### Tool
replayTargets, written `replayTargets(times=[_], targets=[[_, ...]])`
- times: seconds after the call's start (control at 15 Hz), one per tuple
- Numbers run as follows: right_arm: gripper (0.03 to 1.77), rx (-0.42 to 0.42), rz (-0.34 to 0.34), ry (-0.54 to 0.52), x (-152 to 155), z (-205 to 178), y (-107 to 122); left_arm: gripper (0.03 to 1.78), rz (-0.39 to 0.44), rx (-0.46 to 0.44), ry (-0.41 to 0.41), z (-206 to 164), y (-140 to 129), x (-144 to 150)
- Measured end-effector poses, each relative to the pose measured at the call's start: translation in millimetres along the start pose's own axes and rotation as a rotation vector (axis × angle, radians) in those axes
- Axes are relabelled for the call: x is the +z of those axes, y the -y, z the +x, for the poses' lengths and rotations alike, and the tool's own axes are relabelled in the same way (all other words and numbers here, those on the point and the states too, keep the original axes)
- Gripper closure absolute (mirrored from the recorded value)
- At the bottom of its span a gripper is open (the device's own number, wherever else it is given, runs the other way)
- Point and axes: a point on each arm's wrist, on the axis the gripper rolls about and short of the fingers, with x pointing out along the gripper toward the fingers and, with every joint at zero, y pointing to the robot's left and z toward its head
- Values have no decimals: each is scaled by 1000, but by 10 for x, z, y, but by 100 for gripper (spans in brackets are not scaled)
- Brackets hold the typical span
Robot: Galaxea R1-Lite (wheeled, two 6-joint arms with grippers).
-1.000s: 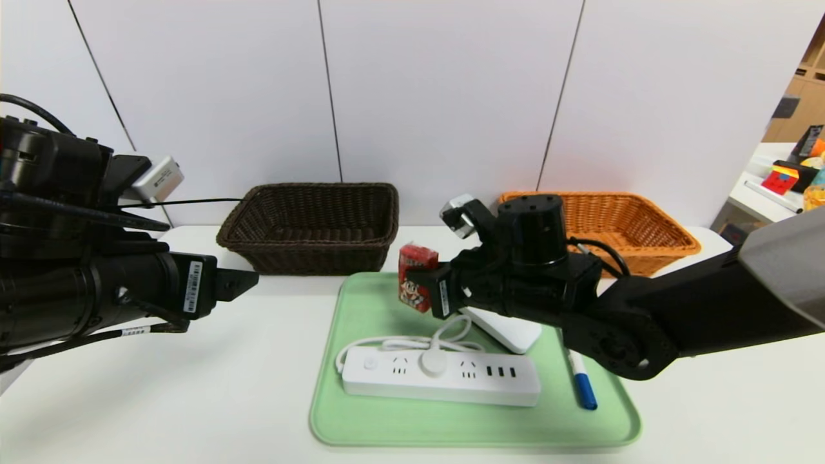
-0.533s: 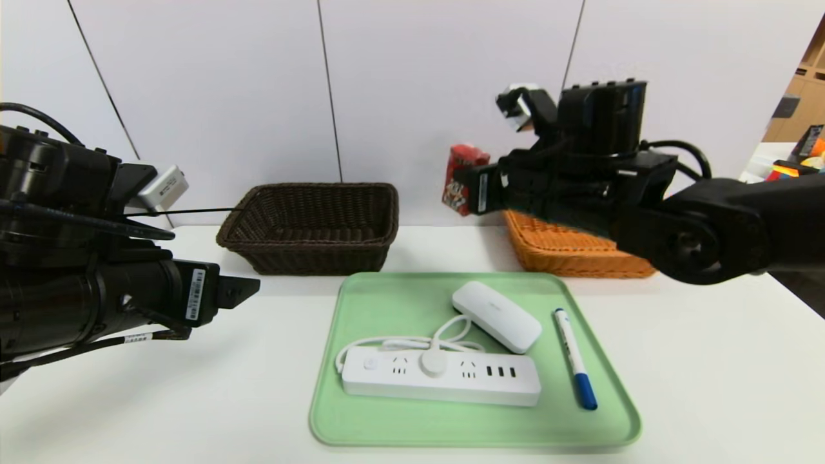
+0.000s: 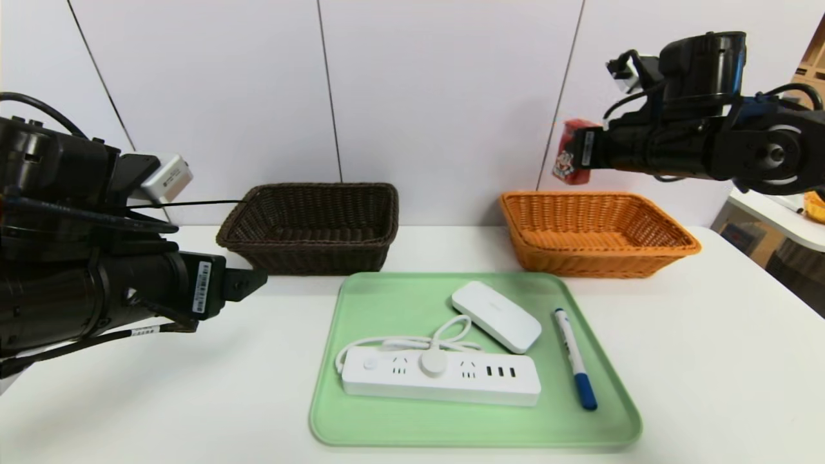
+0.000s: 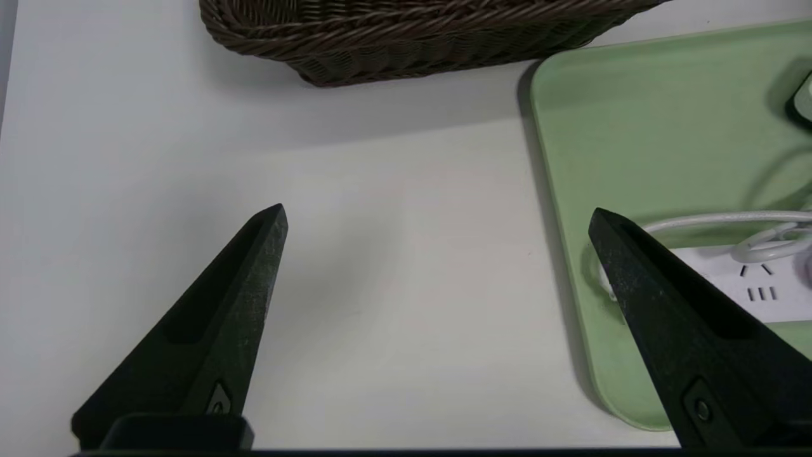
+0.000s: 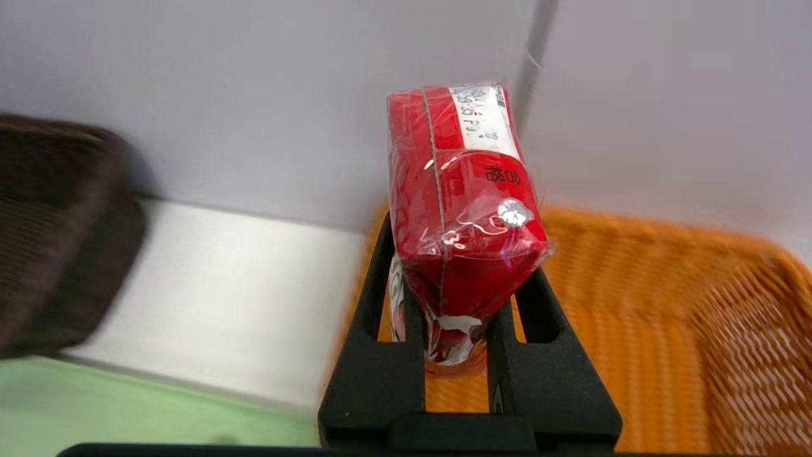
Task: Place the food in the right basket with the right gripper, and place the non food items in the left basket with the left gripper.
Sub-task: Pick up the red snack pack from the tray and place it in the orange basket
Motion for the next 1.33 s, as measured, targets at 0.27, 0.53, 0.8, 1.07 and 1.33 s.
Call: replayTargets(times=[0.27,0.53,0.8,1.07,1.33], targets=[[151,-38,39,-121,-159,62,446,12,1,-22,23,40,70,45],[151,-65,67,-186,-393,316,693,12,1,-25,24,133,117,94],[151,-84,81,-240,-620,585,822,12,4,-23,18,226,156,141],[151,-95,86,-262,-725,730,890,12,7,-19,3,292,176,134],[151,-98,87,-270,-761,775,910,12,12,-20,-8,329,195,122]])
